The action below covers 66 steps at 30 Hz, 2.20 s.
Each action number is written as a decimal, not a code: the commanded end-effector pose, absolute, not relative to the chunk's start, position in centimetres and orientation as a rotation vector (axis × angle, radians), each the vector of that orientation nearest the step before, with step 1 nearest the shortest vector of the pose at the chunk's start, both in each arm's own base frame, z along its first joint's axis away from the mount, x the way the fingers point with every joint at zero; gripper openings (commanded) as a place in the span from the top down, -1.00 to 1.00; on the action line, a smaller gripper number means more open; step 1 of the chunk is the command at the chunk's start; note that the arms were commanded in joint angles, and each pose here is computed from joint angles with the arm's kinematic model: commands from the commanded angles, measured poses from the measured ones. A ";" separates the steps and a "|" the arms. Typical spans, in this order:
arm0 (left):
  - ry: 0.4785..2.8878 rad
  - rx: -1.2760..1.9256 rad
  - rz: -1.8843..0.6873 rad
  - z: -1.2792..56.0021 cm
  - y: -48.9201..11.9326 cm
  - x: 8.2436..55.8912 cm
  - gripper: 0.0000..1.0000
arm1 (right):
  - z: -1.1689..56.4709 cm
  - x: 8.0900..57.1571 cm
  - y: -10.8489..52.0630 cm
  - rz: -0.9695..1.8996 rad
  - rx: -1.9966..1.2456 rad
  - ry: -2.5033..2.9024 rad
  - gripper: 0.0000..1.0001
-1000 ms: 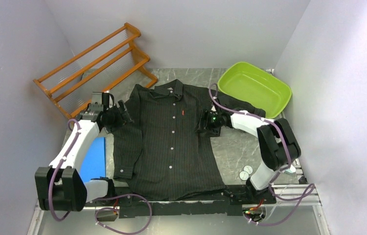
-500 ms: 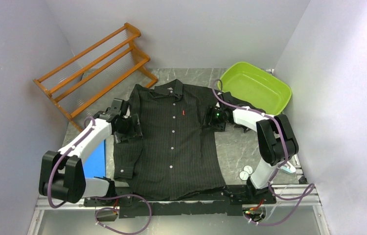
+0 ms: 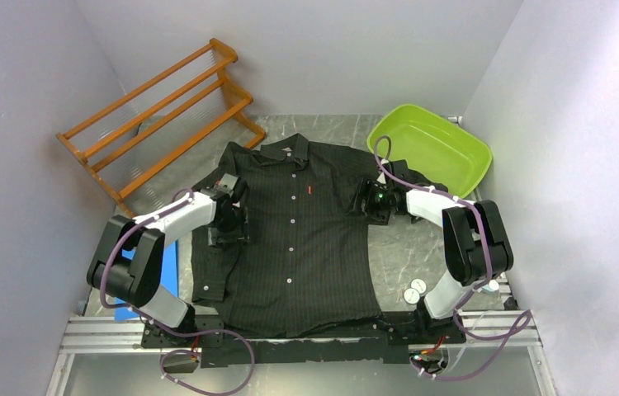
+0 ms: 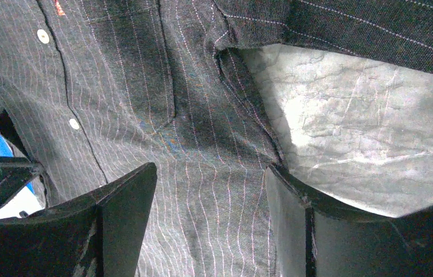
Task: Pin the brooch onto the clothing
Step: Flatten out the clothes at the center of the board.
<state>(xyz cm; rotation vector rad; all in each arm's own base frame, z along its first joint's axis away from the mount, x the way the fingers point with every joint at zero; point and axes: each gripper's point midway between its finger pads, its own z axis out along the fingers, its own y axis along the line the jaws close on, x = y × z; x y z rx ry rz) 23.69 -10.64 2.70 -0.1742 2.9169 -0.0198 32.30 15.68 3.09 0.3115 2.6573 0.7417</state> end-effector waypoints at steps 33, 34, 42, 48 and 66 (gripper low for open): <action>2.517 -0.552 0.493 16.1 4.3 26.3 0.95 | 1.6 30.8 11.3 0.571 0.327 2.736 -0.47; 2.500 -0.574 0.551 16.5 5.4 26.1 0.95 | 1.7 30.8 11.3 0.576 0.321 2.737 -0.48; 2.380 -0.813 0.899 18.5 13.1 23.3 0.95 | 3.3 31.3 11.8 0.619 0.262 2.698 -0.51; 2.287 -0.932 1.001 20.7 15.6 24.0 0.72 | 6.1 31.8 12.4 0.671 0.175 2.621 -0.57; 2.329 -0.475 0.045 22.6 3.0 30.5 -0.88 | 15.2 42.4 22.9 0.666 -0.205 2.376 -0.72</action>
